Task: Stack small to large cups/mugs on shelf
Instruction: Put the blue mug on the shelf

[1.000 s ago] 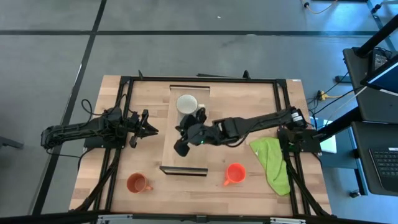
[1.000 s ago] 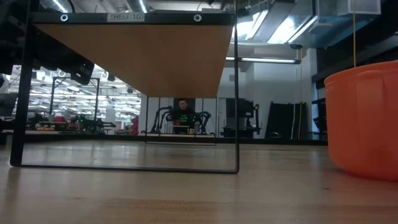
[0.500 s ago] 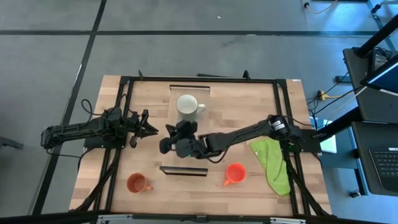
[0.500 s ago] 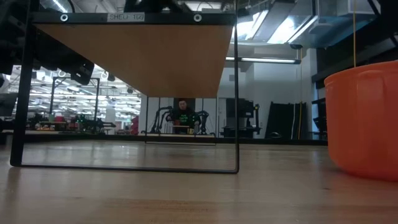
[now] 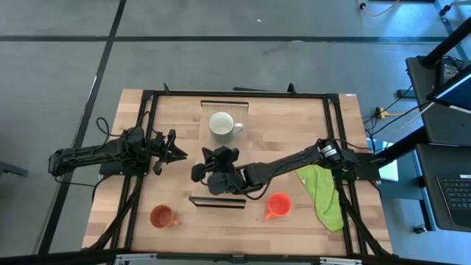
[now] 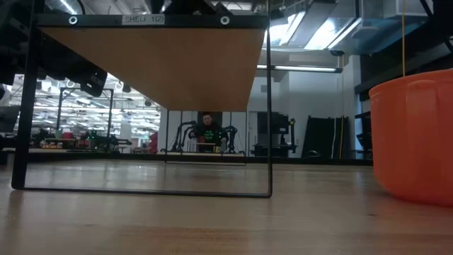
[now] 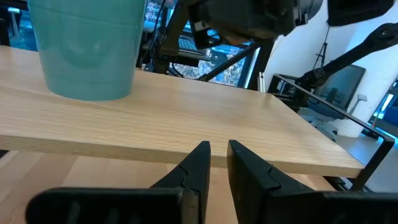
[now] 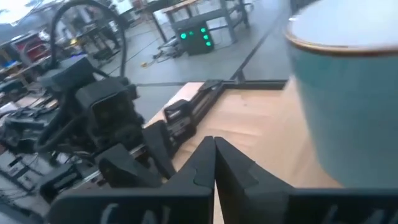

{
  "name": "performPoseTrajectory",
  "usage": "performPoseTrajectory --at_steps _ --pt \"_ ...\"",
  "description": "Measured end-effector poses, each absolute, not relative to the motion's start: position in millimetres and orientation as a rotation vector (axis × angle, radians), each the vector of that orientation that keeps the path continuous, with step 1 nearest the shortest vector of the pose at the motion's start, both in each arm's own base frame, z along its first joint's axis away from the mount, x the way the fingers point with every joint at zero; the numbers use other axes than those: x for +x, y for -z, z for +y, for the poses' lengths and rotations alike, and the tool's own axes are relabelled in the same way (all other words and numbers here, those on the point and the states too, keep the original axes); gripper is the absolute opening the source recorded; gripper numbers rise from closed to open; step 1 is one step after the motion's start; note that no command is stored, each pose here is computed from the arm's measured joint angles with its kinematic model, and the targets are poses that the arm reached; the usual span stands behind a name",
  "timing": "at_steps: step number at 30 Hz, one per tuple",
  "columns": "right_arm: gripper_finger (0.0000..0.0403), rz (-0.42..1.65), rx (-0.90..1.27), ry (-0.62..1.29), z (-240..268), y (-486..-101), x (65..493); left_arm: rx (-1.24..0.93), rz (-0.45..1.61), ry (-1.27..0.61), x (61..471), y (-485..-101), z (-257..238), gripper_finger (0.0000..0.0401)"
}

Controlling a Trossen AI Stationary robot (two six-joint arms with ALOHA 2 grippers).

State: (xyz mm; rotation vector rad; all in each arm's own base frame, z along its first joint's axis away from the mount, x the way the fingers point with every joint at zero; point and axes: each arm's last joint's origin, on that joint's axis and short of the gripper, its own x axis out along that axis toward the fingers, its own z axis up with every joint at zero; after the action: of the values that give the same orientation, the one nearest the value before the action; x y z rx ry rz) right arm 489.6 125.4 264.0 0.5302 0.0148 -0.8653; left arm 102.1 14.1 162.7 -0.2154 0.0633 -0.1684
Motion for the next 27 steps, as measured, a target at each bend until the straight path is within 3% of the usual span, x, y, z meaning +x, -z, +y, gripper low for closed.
performPoseTrajectory --at_steps 27 --pt "0.0009 0.098 0.538 0.921 70.8 -256.4 498.7 -0.215 0.063 0.168 102.1 -162.7 14.1 0.005"
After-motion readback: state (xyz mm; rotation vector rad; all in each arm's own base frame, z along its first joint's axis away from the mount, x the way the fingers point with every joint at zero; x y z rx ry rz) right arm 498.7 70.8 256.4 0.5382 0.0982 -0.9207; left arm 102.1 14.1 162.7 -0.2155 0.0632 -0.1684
